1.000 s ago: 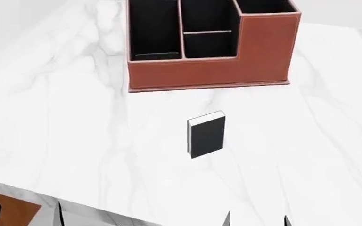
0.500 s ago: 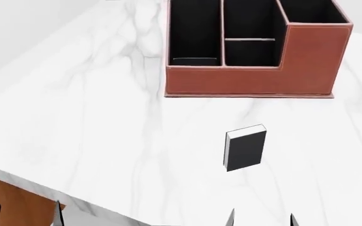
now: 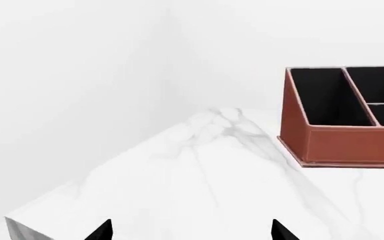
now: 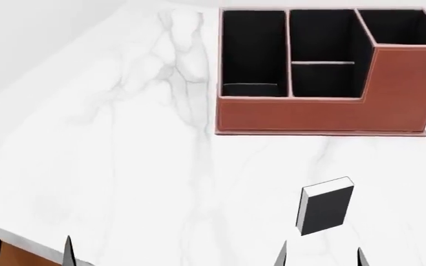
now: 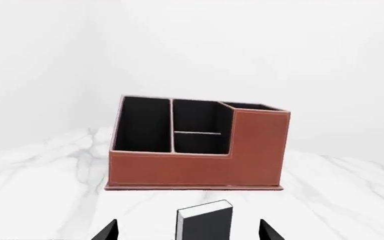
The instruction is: Pick up the book and place it in the left compartment of the caddy.
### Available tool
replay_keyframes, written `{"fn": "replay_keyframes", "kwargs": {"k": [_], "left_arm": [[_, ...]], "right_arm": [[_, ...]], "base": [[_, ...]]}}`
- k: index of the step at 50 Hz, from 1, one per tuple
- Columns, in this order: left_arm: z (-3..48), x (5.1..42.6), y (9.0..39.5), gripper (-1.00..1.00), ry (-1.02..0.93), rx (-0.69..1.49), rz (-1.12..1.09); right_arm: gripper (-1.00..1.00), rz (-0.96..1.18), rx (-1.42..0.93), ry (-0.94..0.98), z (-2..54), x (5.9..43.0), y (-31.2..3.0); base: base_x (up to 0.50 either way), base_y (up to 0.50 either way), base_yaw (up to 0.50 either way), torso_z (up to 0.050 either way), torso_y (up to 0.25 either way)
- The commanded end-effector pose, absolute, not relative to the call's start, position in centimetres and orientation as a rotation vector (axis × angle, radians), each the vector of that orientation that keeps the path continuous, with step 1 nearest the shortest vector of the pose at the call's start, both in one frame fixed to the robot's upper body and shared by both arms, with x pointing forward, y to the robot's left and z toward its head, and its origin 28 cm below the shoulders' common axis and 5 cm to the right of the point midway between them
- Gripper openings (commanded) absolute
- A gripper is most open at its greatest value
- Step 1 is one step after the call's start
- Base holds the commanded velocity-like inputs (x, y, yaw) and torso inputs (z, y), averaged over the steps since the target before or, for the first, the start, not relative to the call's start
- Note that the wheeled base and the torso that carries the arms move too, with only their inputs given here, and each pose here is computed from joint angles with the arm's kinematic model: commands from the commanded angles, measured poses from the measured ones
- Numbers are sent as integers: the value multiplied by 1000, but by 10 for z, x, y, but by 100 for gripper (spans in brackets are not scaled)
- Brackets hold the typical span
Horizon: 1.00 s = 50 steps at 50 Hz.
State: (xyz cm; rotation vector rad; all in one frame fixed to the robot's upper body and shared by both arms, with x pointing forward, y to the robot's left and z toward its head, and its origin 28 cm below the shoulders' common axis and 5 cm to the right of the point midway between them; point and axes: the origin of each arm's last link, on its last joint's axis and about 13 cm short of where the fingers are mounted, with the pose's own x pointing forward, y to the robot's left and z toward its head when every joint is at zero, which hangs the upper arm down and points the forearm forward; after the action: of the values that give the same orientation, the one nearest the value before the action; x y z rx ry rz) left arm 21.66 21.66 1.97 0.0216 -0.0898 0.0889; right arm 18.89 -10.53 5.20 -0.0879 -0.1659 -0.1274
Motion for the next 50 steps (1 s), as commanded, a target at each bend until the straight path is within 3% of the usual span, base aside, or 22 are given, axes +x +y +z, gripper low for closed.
{"fn": "replay_keyframes", "kwargs": {"k": [1, 2, 37, 44, 50], "left_arm": [[26, 216, 222, 100, -97, 6, 115], [26, 217, 222, 100, -98, 5, 117], [26, 215, 222, 100, -99, 2, 113], [25, 215, 222, 100, -99, 2, 112], [26, 216, 222, 100, -99, 2, 113]], "right_arm": [[100, -113, -91, -221, 88, 198, -104], [100, -119, -121, -158, 92, 194, -103], [100, -137, -114, -214, 93, 189, -105], [100, -150, -147, -231, 94, 188, -107], [100, -167, -162, -238, 97, 186, -107]], "base": [[0, 0, 0, 0, 0], [0, 0, 0, 0, 0], [299, 108, 0, 0, 0], [-7, 19, 0, 0, 3], [-127, 486, 0, 0, 0]]}}
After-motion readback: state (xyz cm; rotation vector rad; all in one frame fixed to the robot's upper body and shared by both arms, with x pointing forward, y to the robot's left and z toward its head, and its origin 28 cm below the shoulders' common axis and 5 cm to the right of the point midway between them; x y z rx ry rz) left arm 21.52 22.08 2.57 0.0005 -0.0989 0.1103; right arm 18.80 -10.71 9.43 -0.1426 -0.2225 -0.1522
